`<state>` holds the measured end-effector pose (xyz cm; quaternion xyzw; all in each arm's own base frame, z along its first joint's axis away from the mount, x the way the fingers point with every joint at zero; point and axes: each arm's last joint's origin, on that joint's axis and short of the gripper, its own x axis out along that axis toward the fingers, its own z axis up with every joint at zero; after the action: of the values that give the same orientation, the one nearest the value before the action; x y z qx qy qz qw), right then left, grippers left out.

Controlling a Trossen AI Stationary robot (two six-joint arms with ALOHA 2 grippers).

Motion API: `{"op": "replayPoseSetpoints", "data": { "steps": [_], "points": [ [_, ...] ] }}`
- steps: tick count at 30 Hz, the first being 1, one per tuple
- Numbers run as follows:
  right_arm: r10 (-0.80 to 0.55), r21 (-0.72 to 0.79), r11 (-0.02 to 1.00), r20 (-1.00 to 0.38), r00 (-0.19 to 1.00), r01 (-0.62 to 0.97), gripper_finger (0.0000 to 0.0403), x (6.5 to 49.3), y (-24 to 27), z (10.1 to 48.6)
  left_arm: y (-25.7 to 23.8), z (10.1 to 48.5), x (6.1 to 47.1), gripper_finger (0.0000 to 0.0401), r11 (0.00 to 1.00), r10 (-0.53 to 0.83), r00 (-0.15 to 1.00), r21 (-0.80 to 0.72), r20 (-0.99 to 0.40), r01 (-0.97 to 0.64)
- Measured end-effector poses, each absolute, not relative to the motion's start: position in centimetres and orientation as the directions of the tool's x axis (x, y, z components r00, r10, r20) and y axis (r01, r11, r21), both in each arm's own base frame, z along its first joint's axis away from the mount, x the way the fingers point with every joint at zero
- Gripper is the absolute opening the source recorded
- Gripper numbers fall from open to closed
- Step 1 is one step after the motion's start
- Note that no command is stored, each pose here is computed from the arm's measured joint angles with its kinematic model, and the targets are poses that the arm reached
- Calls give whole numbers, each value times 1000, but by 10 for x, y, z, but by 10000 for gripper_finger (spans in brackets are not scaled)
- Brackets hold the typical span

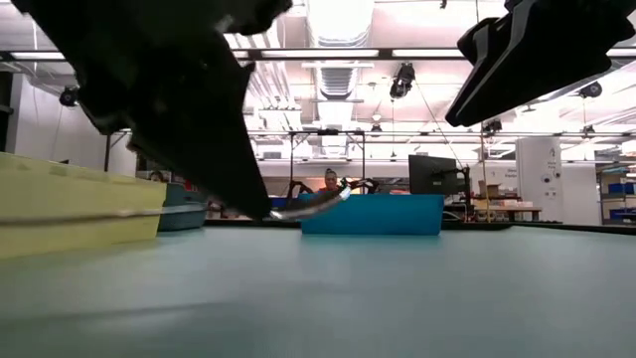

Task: Sort silverware by color (type)
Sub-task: Put the black spoon into the blue bin

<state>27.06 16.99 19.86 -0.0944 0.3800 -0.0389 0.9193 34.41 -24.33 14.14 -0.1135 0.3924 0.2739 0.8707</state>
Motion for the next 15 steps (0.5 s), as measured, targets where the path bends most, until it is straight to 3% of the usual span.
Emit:
{"op": "replayPoseSetpoints", "data": {
  "steps": [15],
  "points": [
    [-146, -213, 977, -692, 707, -7, 89, 271, 170, 198, -195, 208, 315, 0, 753, 610, 439, 312, -659, -579]
  ]
}}
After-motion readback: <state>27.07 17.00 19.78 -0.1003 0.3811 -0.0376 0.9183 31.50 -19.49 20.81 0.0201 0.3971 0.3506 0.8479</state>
